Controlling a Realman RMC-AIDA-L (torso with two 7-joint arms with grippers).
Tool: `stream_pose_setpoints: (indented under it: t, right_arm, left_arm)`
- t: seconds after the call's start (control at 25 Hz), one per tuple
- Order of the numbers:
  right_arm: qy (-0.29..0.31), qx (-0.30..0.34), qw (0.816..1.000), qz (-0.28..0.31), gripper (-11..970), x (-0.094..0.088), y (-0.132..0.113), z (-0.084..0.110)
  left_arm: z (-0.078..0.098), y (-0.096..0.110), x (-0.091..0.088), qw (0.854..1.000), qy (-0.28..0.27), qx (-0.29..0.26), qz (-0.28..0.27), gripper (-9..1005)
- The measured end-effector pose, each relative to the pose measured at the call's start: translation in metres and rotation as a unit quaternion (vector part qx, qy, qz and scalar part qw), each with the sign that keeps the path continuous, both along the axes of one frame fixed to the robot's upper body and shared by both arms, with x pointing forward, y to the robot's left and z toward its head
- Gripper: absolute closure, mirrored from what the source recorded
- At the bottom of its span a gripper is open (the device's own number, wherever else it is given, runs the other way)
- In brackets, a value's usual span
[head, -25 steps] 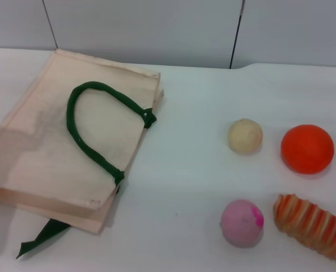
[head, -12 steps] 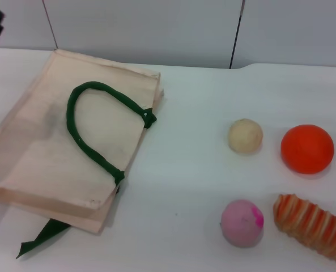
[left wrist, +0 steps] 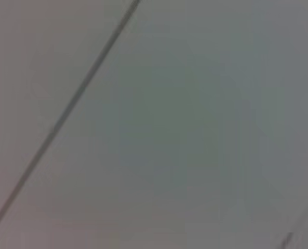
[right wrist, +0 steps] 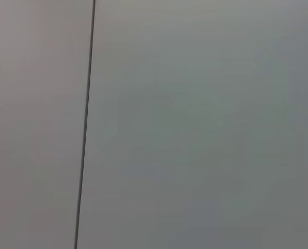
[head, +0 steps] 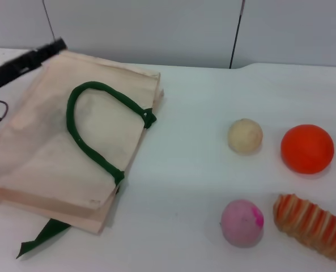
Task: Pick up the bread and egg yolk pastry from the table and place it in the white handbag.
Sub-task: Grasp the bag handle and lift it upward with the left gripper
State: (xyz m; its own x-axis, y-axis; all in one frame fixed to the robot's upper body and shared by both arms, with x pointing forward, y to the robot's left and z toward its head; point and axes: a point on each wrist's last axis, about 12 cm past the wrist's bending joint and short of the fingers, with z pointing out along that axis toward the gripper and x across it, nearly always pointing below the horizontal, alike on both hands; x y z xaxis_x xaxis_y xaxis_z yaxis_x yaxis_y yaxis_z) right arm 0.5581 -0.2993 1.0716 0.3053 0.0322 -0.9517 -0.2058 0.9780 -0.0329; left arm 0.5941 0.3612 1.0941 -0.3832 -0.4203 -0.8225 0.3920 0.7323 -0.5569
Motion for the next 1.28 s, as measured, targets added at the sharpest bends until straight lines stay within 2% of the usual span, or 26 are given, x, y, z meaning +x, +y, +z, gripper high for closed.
stream_pose_setpoints:
  t: [0.16, 0.4, 0.48, 0.64, 0.76, 0.92, 1.08, 1.28]
  right_arm:
    - [0.0, -0.002, 1.0, -0.001, 237, 0.0, -0.001, 0.0]
    - [0.002, -0.004, 1.0, -0.002, 238, -0.001, -0.003, -0.001]
    - [0.005, -0.005, 1.0, -0.004, 238, 0.0, -0.003, -0.001]
    - [0.007, -0.006, 1.0, -0.005, 238, 0.0, -0.004, -0.002]
    - [0.007, -0.005, 1.0, -0.004, 239, 0.001, -0.004, -0.001]
    - [0.006, -0.005, 1.0, -0.004, 239, 0.001, -0.003, -0.001]
    - [0.006, -0.005, 1.0, -0.004, 240, 0.001, -0.003, -0.001]
    - [0.005, -0.005, 1.0, -0.003, 241, 0.002, -0.003, 0.0]
  left_arm:
    - [0.002, -0.003, 0.015, 0.994, 0.095, 0.037, -0.036, 381]
    - [0.016, -0.004, 0.025, 0.98, 0.177, 0.074, -0.059, 381]
    - [0.021, -0.004, 0.027, 0.973, 0.204, 0.091, -0.063, 381]
    - [0.029, -0.01, 0.034, 0.95, 0.268, 0.143, -0.075, 381]
    - [0.034, -0.016, 0.04, 0.94, 0.288, 0.163, -0.085, 381]
    - [0.039, -0.014, 0.043, 0.937, 0.298, 0.166, -0.078, 382]
    - [0.041, -0.017, 0.045, 0.934, 0.298, 0.178, -0.086, 382]
    - [0.037, -0.03, 0.05, 0.92, 0.318, 0.202, -0.104, 382]
